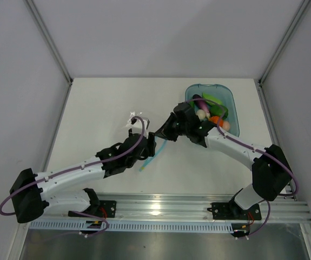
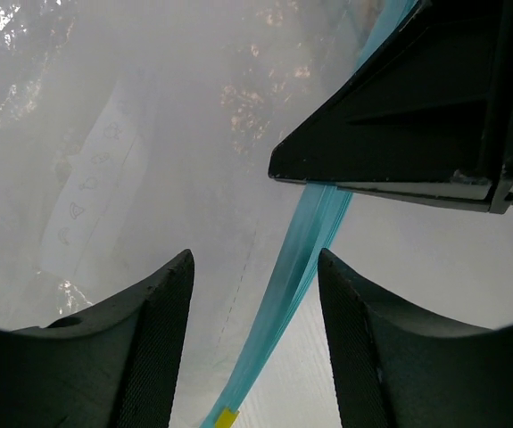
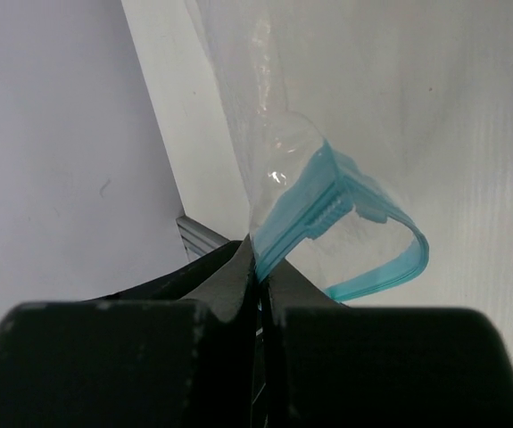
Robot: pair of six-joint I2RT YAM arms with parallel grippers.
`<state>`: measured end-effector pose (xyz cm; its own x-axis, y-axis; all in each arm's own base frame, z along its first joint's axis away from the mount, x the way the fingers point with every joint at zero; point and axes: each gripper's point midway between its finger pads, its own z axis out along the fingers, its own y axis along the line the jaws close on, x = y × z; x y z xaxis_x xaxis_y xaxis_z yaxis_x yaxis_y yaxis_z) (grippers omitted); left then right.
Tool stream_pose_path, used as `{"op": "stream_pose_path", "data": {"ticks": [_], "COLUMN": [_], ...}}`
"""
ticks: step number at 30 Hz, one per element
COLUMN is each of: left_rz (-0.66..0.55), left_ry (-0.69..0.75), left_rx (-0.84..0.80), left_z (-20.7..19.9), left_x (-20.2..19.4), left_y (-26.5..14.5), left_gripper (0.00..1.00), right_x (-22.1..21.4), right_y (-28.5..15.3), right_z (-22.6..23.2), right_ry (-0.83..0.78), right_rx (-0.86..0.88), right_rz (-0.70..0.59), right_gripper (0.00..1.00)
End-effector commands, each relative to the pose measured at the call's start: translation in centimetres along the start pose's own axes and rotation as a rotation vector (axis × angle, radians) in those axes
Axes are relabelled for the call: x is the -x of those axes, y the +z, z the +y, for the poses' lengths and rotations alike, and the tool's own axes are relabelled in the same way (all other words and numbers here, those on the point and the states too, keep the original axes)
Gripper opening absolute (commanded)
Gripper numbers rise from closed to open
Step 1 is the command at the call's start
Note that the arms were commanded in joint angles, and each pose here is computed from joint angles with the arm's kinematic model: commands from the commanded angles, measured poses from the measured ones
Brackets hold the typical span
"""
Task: Place the food in the zip-top bag and seal the zipper
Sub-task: Open the zipper of the food storage bag at the center of the board.
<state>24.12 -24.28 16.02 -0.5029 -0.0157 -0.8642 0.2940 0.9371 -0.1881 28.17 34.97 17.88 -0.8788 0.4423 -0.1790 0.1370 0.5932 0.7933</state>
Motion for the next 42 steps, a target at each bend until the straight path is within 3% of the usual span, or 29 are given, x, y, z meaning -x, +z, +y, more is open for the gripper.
{"op": "stream_pose_path", "data": {"ticks": [1,20,30,39,42], "left_rz": [-0.061,-0.041,-0.027,-0.013,-0.017], "left_ry": [0.005,0.006,0.02,0.022,0.024], "left_rx": [-0.012,0.002,-0.002,0.028,0.044], "left_z": [-1.2,-1.6,-1.9,-1.8,-1.5], "left_x": [2.4,1.7,1.4,0.9,1.0], "left_y": [0.0,0.3,0.4,1.0,1.0], "left_gripper": [0.59,0.3,0.34,0.31,0.35], "right_x": [0.5,0.0,-0.5,-0.8,-0.9], "right_y": [-1.2,-1.6,-1.7,-2.4,-2.6], "right_z": [1.7,1.8,2.2,2.5,2.5], "right_ry": [0.013,0.027,0.037,0.045,0.047], "right_rx": [-0.014,-0.059,-0.044,-0.031,-0.027], "right_rz": [-0.063,-0.083,-0.062,-0.055,-0.054], "right_gripper": [0.0,0.0,0.0,0.0,0.0]}}
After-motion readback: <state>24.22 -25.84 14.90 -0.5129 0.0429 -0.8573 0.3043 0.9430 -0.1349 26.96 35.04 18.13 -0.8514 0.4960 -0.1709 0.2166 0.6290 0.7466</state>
